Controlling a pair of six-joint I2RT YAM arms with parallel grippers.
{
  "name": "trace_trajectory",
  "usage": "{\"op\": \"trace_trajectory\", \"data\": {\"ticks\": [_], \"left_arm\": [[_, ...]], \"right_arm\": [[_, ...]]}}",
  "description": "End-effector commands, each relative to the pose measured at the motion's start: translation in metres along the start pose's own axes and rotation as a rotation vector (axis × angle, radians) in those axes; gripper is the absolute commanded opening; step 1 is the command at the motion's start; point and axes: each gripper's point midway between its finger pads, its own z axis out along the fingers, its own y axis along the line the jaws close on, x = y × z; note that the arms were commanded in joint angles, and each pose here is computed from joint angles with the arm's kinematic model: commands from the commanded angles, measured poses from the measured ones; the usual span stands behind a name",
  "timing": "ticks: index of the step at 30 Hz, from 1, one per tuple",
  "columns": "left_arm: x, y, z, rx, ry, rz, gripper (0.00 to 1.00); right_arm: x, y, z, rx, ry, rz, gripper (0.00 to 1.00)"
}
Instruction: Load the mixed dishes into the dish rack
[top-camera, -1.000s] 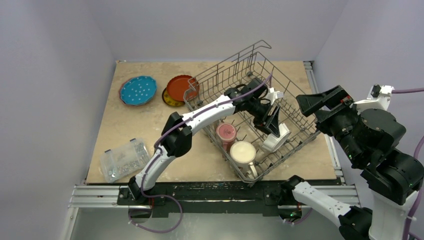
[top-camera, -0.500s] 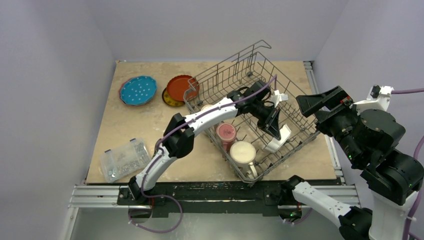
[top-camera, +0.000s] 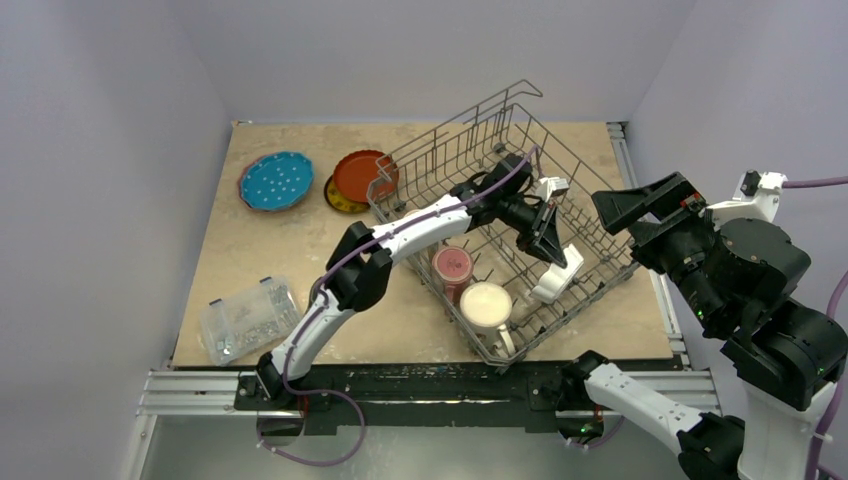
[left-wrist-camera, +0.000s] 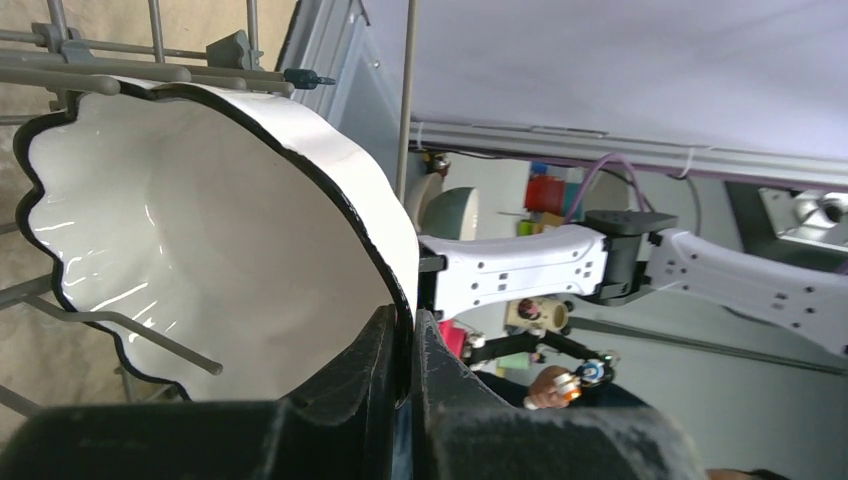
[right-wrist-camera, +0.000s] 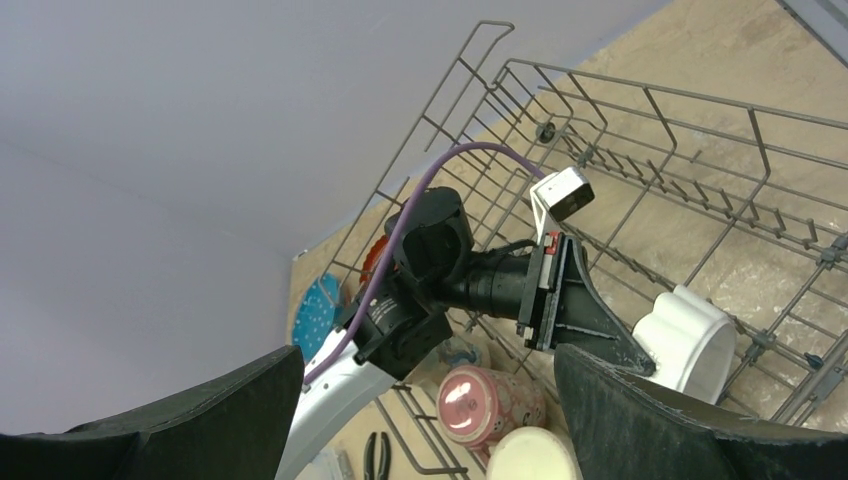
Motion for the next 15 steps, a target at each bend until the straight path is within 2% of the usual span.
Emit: {"op": "trace_trajectory", "data": {"ticks": [1, 9, 15], "left_arm": [[0.01, -0.128, -0.039, 0.292, 0.041, 0.199, 0.0], [0.012, -0.145, -0.053, 0.303, 0.024, 0.225, 0.0], [0.012, -0.125, -0.054, 0.26, 0.018, 0.218, 0.0]], "right_arm": [[-0.002, 0.005, -0.004, -0.025, 0.001, 0.019, 0.98], [-0.002, 0.005, -0.003, -0.024, 0.002, 0.016, 0.98], [-0.002, 0.006, -0.002, -0.025, 0.002, 0.004, 0.98]]}}
